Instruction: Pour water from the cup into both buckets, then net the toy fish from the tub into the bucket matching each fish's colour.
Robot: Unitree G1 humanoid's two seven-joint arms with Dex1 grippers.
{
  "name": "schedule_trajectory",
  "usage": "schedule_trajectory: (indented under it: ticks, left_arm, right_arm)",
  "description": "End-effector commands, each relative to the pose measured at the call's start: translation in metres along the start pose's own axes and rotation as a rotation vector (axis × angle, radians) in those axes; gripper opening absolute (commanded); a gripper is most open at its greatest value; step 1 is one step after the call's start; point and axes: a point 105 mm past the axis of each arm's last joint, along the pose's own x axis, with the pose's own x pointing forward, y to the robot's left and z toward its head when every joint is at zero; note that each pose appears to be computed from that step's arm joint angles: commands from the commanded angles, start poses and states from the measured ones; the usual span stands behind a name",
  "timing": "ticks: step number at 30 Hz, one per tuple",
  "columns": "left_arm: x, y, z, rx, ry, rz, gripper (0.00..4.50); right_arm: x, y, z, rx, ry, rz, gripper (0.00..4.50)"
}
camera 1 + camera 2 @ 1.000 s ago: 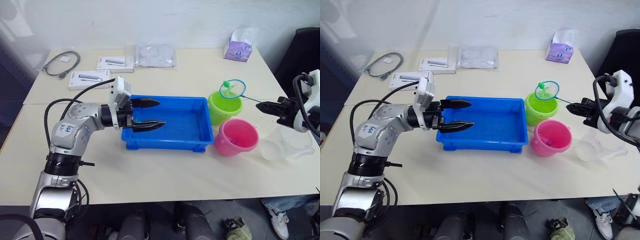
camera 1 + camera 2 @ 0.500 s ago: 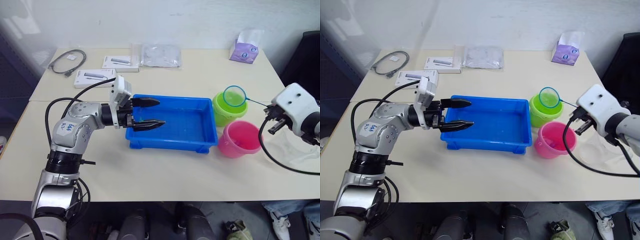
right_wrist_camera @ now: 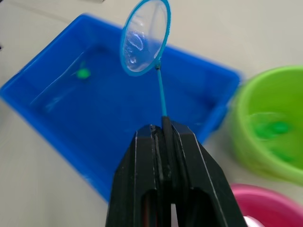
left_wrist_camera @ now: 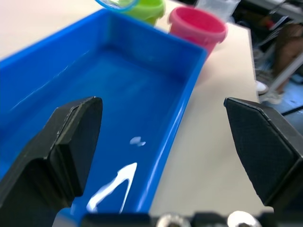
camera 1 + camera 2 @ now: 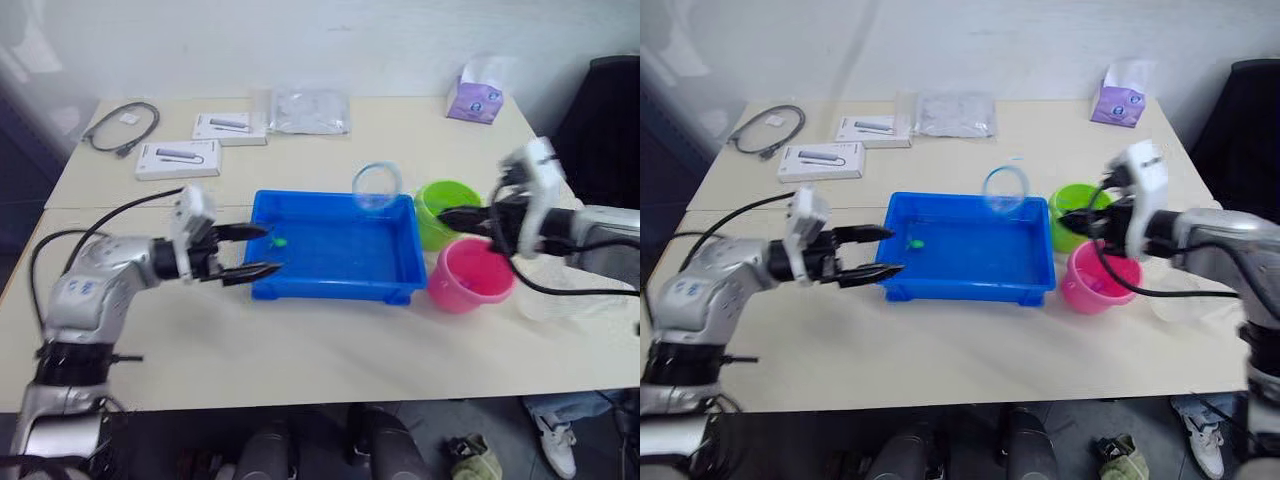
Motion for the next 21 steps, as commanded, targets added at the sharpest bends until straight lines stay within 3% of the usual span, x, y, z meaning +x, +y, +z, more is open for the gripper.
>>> schedule_trajectory:
  ticks: [1, 13, 21]
  left_arm:
    - [-0.025, -0.009, 0.013, 0.044, -0.02, 0.08, 4.43]
    - [-0.082, -0.024, 0.0, -0.033, 0.032, 0.295, 4.43]
    - [-0.08, -0.02, 0.013, -0.001, 0.018, 0.3, 4.43]
  right_arm:
    - [0.025, 0.007, -0.004, 0.001, 0.047, 0.064, 0.0]
    - [0.091, 0.001, -0.004, -0.081, 0.096, 0.115, 0.0]
    - [0.118, -0.003, 0.003, -0.127, 0.077, 0.079, 0.0]
